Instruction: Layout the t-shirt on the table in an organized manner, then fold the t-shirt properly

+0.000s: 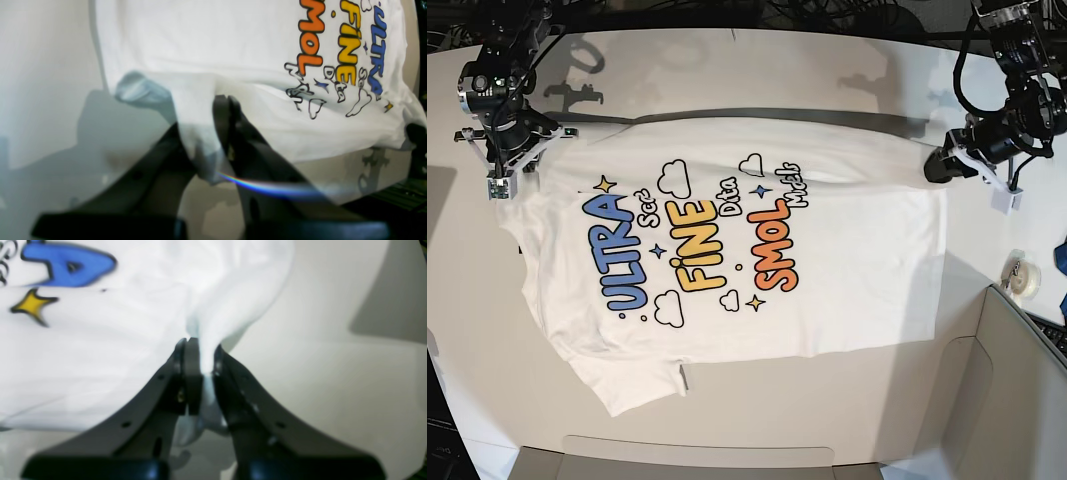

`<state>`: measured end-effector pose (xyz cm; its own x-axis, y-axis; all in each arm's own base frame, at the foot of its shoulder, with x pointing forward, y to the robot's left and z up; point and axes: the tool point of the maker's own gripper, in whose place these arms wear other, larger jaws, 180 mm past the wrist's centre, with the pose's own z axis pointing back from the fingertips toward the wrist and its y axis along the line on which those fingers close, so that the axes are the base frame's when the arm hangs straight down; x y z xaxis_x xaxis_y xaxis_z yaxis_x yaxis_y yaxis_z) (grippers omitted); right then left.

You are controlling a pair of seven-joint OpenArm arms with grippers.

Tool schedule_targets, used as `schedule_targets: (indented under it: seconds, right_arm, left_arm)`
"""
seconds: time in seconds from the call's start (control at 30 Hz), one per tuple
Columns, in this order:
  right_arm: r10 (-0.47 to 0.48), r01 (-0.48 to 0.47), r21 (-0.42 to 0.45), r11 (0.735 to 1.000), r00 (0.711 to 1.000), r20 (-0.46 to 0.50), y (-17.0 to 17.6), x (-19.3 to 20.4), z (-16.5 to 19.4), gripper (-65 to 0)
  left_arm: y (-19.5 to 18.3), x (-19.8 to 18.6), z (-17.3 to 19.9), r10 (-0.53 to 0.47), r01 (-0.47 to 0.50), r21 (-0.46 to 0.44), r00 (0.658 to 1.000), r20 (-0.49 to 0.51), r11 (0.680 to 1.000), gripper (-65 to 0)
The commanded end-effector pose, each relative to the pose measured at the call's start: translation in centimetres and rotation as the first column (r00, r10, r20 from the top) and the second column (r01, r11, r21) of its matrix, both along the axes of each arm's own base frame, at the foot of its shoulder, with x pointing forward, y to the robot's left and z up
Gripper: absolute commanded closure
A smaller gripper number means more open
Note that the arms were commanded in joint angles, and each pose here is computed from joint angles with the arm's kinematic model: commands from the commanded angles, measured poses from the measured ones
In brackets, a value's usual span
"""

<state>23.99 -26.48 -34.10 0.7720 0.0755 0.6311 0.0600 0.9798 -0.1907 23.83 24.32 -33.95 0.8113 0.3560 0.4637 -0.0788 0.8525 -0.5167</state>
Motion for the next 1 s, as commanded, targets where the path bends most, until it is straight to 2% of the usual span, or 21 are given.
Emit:
schedule_targets:
  seconds: [0.0, 0.2, 0.4, 0.53, 0.73, 0.87, 0.97]
  right_arm:
    - [0.01, -0.01, -0.03, 1.0, 0.999, 0.033, -0.4, 0.2, 1.1, 0.0]
    - [-0.041, 0.041, -0.049, 0.998, 0.999, 0.004, -2.5, -2.1, 0.9, 0.0]
    - [-0.063, 0.065, 0.032, 0.997, 0.997, -0.038, -3.0, -3.5, 0.6, 0.0]
    - [-0.081, 0.087, 0.138, 0.987, 0.996, -0.047, -3.5, -4.2, 1.3, 0.0]
    - [-0.087, 0.072, 0.243, 0.967, 0.995, 0.05, -4.1, -2.9, 4.0, 0.0]
    - [-0.091, 0.051, 0.261, 0.964, 0.986, 0.143, -3.9, 0.0, 5.9, 0.0]
    - [-0.098, 0.032, 0.308, 0.951, 0.974, 0.204, -3.0, 2.3, 6.8, 0.0]
  left_arm:
    - [1.3, 0.6, 1.7, 0.012, -0.013, 0.015, 0.999, 0.049, 1.0, 0.0]
    - [2.6, -1.0, 2.6, 0.07, -0.067, -0.051, 0.996, 0.063, 0.996, 0.0]
    - [2.0, -1.9, 3.2, 0.052, -0.046, -0.126, 0.997, 0.051, 0.991, 0.0]
    - [1.8, -2.2, 4.5, 0.05, -0.034, -0.194, 0.996, 0.073, 0.98, 0.0]
    - [1.8, -1.9, 5.1, 0.056, -0.035, -0.212, 0.994, 0.094, 0.977, 0.0]
    - [1.5, 0.8, 6.9, 0.063, -0.019, -0.234, 0.981, 0.182, 0.972, 0.0]
    - [0.6, 2.8, 6.8, 0.053, 0.003, -0.281, 0.98, 0.192, 0.96, 0.0]
